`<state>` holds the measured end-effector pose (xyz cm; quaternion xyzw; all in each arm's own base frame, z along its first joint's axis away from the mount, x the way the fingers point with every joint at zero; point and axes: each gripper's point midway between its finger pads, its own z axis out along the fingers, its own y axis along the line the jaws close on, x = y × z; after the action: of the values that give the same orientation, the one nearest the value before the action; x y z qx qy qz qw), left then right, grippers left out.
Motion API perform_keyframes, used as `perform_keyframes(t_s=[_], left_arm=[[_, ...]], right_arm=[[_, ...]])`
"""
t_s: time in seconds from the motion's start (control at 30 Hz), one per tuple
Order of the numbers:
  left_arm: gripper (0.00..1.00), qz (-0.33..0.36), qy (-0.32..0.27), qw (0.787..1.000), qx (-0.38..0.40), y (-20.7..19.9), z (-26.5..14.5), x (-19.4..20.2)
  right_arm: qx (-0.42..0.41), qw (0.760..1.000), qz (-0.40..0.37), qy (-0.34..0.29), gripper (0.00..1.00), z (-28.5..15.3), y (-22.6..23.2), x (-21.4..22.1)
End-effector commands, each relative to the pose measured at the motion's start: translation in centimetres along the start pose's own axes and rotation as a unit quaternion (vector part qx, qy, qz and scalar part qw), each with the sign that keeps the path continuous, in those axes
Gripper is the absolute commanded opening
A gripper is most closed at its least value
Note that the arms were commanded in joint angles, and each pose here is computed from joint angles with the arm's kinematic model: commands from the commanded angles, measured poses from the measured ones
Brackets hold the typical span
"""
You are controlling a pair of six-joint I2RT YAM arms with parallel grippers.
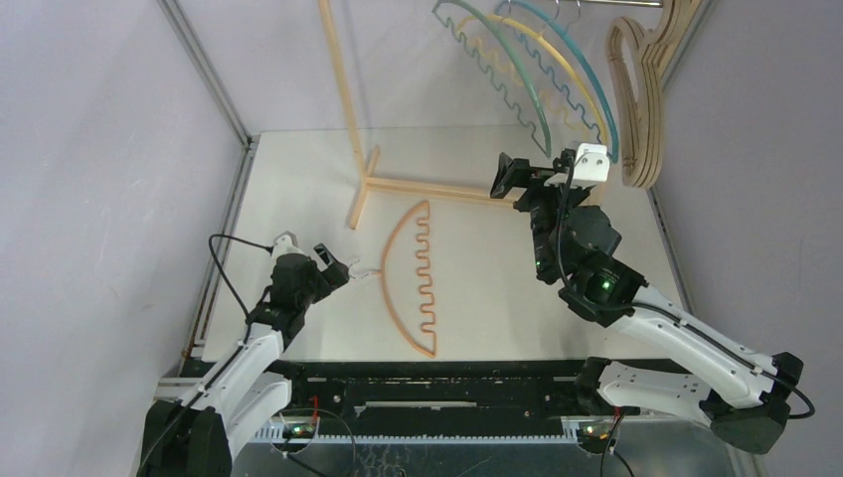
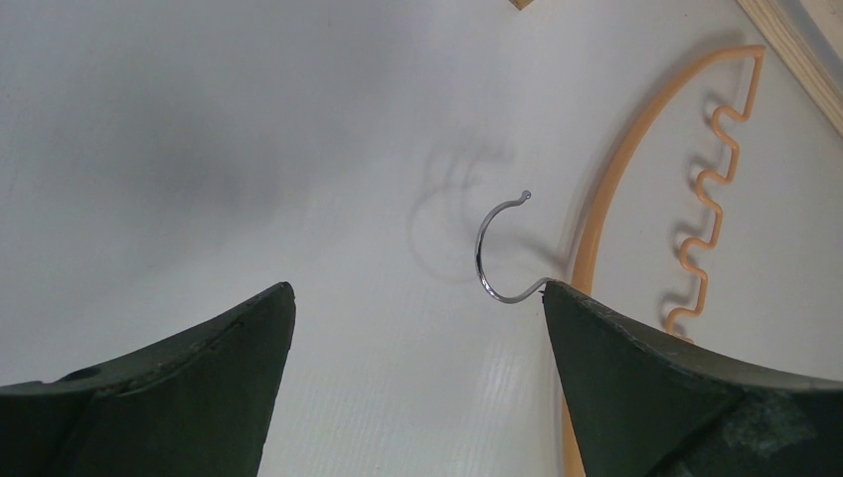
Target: Organize the hangers
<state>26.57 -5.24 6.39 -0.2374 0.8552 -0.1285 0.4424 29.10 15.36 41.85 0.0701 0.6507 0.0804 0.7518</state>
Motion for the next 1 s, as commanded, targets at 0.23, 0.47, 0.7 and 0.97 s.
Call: perform_keyframes(t_s=[0.23,0.47,0.7,0.97], left_arm=[[0.99,0.003,-0.020,1.000,0.019,-1.6,0.2,-2.0],[0.99,0.002,-0.021,1.000,0.018,-1.5,0.2,-2.0],[0.99,0.000,-0.026,1.000,0.016,-1.3,0.1,-2.1],[1.00,0.000,-0.021,1.000,0.008,-0.9,0.3,-1.6]], right_arm=[[-0.118,0.980,-0.111,0.114,0.97,-6.1,6.6,7.7],[-0.245,0.923,-0.142,0.259,0.92,-10.6,12.2,18.1],[-0.272,0.874,-0.151,0.373,0.75,-12.0,14.7,28.0],[-0.276,0.833,-0.168,0.450,0.71,-13.6,17.2,35.3]])
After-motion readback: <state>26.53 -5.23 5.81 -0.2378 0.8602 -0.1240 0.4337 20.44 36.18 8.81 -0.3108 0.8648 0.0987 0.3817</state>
